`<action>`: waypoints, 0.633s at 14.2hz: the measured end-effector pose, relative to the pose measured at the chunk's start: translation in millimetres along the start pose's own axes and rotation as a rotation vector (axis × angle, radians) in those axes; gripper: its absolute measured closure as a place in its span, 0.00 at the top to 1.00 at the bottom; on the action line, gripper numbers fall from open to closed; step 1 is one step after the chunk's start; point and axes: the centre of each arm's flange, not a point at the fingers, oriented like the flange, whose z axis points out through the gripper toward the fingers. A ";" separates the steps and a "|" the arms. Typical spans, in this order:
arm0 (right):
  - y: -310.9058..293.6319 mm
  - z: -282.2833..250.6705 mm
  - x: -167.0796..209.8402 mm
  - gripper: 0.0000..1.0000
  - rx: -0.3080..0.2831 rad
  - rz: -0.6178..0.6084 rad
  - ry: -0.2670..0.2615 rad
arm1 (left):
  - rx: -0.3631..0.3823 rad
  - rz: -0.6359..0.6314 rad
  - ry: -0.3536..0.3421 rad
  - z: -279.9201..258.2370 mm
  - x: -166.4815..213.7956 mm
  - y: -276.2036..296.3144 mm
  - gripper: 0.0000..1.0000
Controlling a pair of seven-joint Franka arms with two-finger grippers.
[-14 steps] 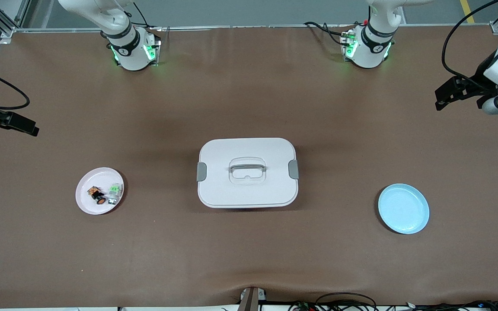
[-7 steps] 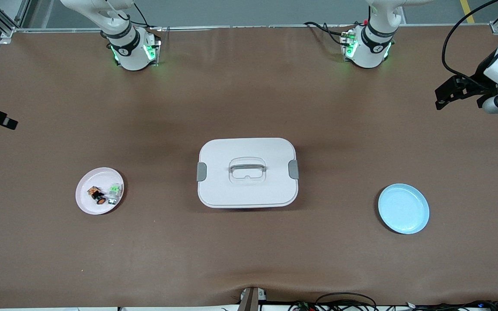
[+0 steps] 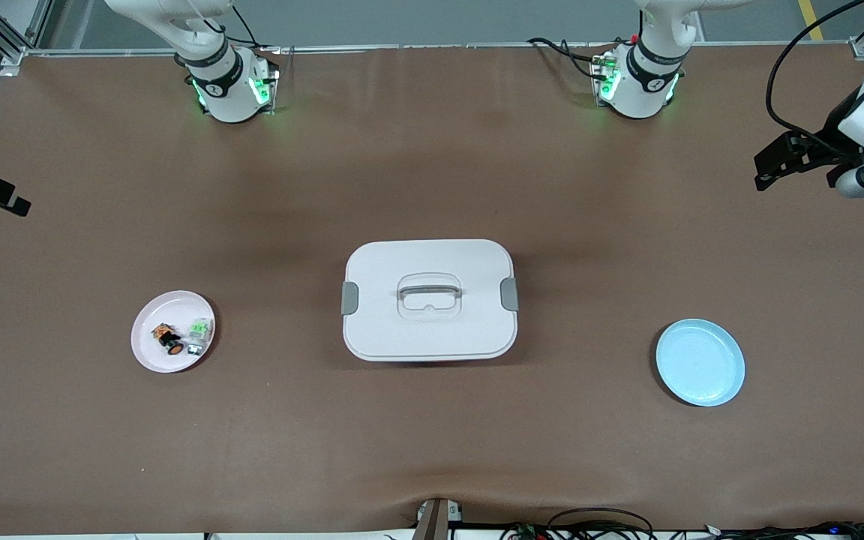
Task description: Transfer orange switch to right arm and place
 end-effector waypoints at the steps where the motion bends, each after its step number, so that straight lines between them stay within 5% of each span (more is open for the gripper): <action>1: -4.7 -1.1 -1.7 1.00 -0.007 -0.012 0.002 | 0.000 0.000 0.000 0.0 0.0 0.0 1.00; 9: -14.1 -0.8 -6.8 1.00 -0.027 -0.035 -0.018 | 0.000 0.003 0.001 -0.4 -0.4 1.7 1.00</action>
